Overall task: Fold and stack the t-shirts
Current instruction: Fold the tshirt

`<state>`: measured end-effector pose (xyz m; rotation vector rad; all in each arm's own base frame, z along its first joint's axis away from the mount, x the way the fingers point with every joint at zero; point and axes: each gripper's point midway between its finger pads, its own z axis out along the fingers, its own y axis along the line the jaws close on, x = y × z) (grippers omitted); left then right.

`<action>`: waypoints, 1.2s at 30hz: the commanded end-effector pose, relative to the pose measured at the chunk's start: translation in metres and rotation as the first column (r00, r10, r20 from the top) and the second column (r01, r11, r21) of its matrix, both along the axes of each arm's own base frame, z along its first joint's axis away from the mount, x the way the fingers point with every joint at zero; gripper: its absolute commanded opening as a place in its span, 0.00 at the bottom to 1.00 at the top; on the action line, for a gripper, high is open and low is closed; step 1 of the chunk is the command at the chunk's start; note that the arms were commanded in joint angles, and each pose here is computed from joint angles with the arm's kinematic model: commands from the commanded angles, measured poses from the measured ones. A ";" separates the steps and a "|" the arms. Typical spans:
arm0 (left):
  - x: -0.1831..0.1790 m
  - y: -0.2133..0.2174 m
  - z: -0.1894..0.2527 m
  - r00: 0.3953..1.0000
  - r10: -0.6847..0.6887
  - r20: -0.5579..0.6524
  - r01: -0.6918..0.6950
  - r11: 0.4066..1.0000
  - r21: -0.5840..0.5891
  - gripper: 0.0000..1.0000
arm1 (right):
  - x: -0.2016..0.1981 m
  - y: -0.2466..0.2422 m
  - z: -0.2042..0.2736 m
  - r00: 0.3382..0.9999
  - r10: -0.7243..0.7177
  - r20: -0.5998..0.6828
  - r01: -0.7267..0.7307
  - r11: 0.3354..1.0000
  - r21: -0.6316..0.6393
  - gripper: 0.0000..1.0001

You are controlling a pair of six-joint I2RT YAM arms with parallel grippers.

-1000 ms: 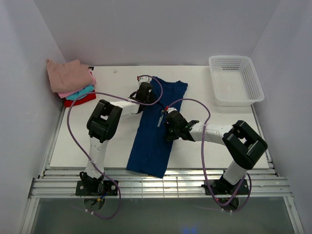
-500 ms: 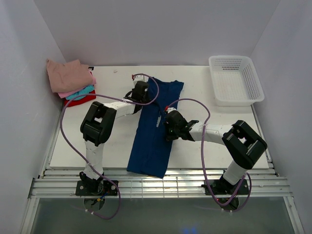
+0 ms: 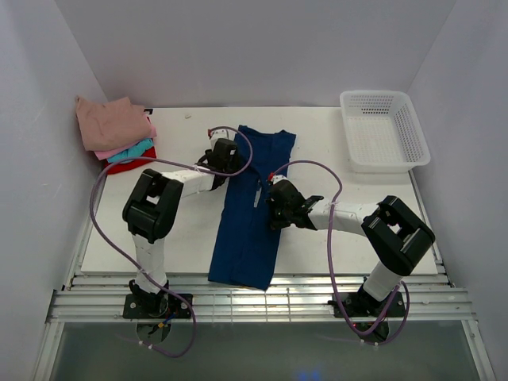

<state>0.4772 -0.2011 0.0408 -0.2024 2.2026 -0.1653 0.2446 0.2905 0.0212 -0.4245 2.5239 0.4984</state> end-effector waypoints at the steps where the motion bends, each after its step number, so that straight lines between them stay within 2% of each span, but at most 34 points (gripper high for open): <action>1: 0.002 0.001 0.063 0.994 0.023 0.105 -0.014 0.997 -0.079 0.70 | -0.023 -0.014 -0.021 0.996 0.016 -0.093 -0.024 0.996 -0.087 0.08; 4: -0.005 0.008 0.078 0.989 0.050 0.137 -0.037 0.994 -0.100 0.68 | -0.019 -0.016 -0.016 0.998 -0.001 -0.065 -0.004 0.996 -0.085 0.08; 6: -0.001 0.004 0.106 0.977 0.039 0.208 -0.011 0.991 -0.134 0.65 | -0.012 -0.016 -0.005 1.000 -0.011 -0.026 0.009 0.997 -0.083 0.08; 10: 0.024 -0.016 0.129 0.967 -0.014 0.254 0.053 0.988 -0.147 0.34 | 0.030 -0.007 0.040 0.992 -0.055 0.111 0.063 0.996 -0.067 0.08; 11: 0.029 -0.020 0.128 0.969 -0.026 0.247 0.064 0.987 -0.147 0.16 | 0.039 -0.005 0.048 0.990 -0.064 0.128 0.071 0.996 -0.052 0.08; 14: 0.057 -0.046 0.122 0.967 -0.090 0.238 0.133 0.976 -0.172 0.00 | 0.089 -0.013 0.076 0.974 -0.130 0.186 0.133 0.991 -0.007 0.08; 17: 0.070 -0.061 0.114 0.963 -0.146 0.226 0.190 0.964 -0.188 0.00 | 0.128 -0.010 0.093 0.964 -0.143 0.223 0.142 0.990 0.024 0.08; 18: 0.075 -0.065 0.096 0.968 -0.157 0.196 0.194 0.964 -0.182 0.00 | 0.144 -0.019 0.096 0.959 -0.167 0.229 0.165 0.986 0.028 0.08; 19: 0.083 -0.070 0.104 0.963 -0.172 0.208 0.212 0.960 -0.186 0.00 | 0.162 -0.015 0.099 0.958 -0.159 0.239 0.154 0.987 0.038 0.08; 22: 0.094 -0.072 0.086 0.969 -0.183 0.169 0.212 0.962 -0.174 0.00 | 0.195 -0.021 0.085 0.961 -0.153 0.232 0.151 0.988 0.027 0.08; 24: 0.097 -0.071 0.078 0.971 -0.185 0.153 0.210 0.963 -0.170 0.00 | 0.217 -0.017 0.094 0.958 -0.140 0.249 0.128 0.990 0.063 0.08; 25: 0.098 -0.068 0.073 0.973 -0.181 0.145 0.204 0.964 -0.169 0.00 | 0.223 -0.016 0.078 0.965 -0.130 0.227 0.122 0.991 0.050 0.08; 31: 0.098 -0.055 0.058 0.978 -0.164 0.126 0.184 0.969 -0.166 0.00 | 0.254 -0.003 0.063 0.973 -0.077 0.216 0.051 0.991 0.123 0.08; 36: 0.098 -0.050 0.048 0.981 -0.162 0.104 0.177 0.970 -0.164 0.00 | 0.269 -0.014 0.047 0.973 -0.122 0.193 0.099 0.987 0.125 0.08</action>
